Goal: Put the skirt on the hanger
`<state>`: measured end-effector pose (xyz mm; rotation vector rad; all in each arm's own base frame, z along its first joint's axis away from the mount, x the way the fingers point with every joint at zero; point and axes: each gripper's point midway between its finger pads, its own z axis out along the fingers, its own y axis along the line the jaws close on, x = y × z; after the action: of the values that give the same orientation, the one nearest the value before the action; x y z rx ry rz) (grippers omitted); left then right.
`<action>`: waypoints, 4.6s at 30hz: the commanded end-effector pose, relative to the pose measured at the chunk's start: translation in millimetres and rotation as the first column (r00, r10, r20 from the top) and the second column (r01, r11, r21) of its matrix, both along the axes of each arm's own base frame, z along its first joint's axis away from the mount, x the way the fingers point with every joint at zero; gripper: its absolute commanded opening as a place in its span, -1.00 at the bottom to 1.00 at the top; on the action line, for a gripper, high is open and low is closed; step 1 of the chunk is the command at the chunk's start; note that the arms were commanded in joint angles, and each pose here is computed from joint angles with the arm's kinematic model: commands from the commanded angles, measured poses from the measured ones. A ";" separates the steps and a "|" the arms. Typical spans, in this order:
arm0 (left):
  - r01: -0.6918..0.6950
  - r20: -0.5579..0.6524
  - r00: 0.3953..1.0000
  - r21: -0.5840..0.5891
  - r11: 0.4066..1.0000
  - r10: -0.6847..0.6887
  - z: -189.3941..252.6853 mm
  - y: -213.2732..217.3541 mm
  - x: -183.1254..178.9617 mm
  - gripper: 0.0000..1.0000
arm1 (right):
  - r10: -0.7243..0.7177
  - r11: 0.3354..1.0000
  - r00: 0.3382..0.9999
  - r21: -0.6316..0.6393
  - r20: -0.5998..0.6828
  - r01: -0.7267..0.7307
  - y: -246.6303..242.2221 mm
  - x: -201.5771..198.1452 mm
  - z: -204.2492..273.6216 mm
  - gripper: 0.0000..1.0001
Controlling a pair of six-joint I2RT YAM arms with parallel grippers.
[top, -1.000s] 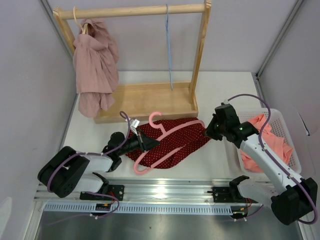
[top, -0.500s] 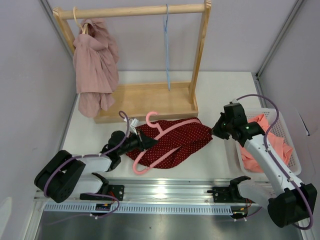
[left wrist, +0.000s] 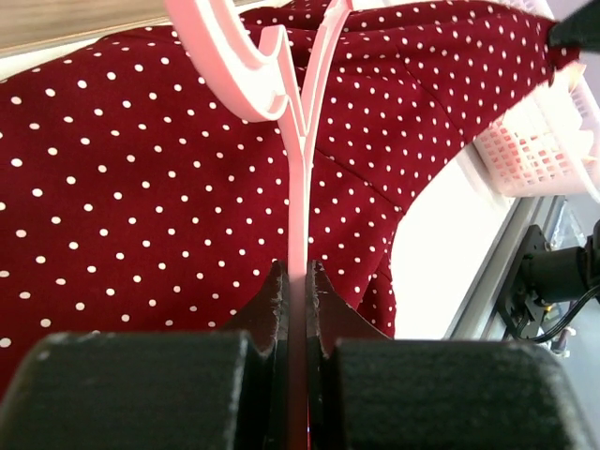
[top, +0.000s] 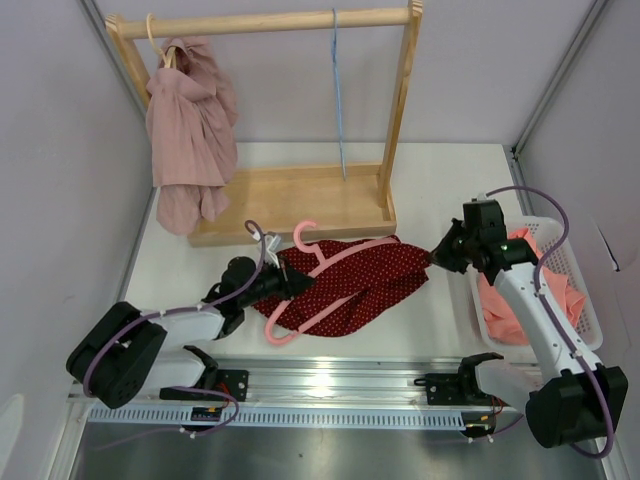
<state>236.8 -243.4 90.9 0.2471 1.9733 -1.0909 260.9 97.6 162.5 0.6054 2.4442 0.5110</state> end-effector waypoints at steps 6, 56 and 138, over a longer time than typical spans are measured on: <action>-0.087 0.069 0.994 0.125 0.988 0.079 -13.4 9.0 10.3 -1.00 | 0.002 1.000 1.000 -0.023 0.016 -0.001 -6.2 3.2 -1.6 -0.95; -0.074 0.045 0.997 0.206 0.976 0.066 -32.9 3.4 3.6 -1.00 | 0.722 0.670 0.625 -0.524 0.297 -0.525 303.1 -84.7 -95.0 0.01; -0.101 0.384 0.921 0.081 0.992 0.062 145.3 -19.5 45.2 -1.00 | 0.934 0.356 0.341 -0.339 0.103 -0.871 226.8 -227.1 -55.4 -0.46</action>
<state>273.6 -261.3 190.4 0.4358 1.8516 -0.8125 42.8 306.3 98.4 -1.0217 2.3156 0.5620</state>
